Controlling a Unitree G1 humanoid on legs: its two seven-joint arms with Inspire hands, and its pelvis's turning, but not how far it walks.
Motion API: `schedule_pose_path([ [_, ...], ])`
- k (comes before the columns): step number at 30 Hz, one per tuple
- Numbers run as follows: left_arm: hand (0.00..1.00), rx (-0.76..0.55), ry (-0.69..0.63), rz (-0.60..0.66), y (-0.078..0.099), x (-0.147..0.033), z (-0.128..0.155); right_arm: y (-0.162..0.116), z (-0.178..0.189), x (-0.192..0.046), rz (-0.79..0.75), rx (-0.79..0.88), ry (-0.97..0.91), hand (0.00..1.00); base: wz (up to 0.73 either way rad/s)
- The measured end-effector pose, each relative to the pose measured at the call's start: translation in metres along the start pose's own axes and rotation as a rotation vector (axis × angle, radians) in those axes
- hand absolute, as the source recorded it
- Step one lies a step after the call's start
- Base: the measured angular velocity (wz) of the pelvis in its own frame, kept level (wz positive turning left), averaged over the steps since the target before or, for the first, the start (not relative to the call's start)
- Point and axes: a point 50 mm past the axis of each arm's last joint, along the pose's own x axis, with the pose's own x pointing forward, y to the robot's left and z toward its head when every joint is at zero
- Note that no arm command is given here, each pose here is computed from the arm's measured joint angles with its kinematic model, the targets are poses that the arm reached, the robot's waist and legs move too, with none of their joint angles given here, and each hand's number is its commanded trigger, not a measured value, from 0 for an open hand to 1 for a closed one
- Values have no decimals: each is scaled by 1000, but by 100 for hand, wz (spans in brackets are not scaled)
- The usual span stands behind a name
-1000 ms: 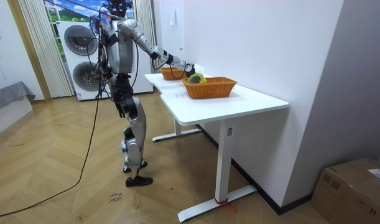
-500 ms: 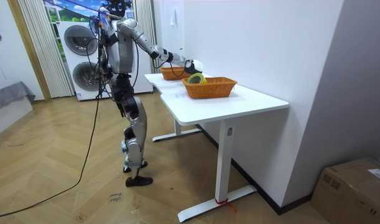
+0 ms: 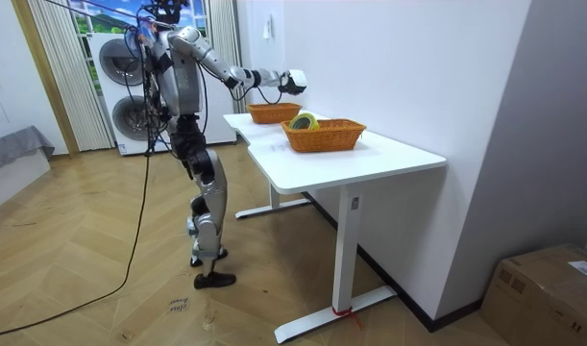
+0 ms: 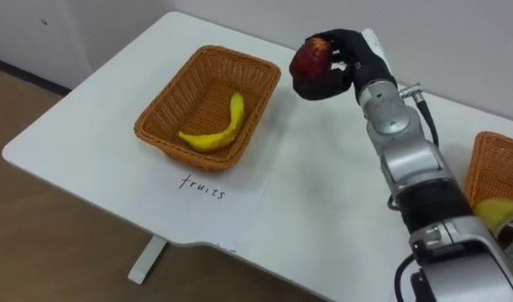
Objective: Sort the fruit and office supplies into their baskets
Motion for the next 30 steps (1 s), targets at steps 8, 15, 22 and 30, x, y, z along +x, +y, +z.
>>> schedule_pose_path([
  [8,0,-7,1,0,-1,0,0,12,31,-3,48,-38,-120,100,3],
  [15,0,7,-12,-7,-2,0,3,14,38,-5,71,-161,-151,100,6],
  [22,0,6,-37,-6,-1,1,13,33,32,-6,134,-298,-121,100,0],
  [30,0,17,-51,4,3,2,19,44,29,-7,198,-338,-103,100,0],
])
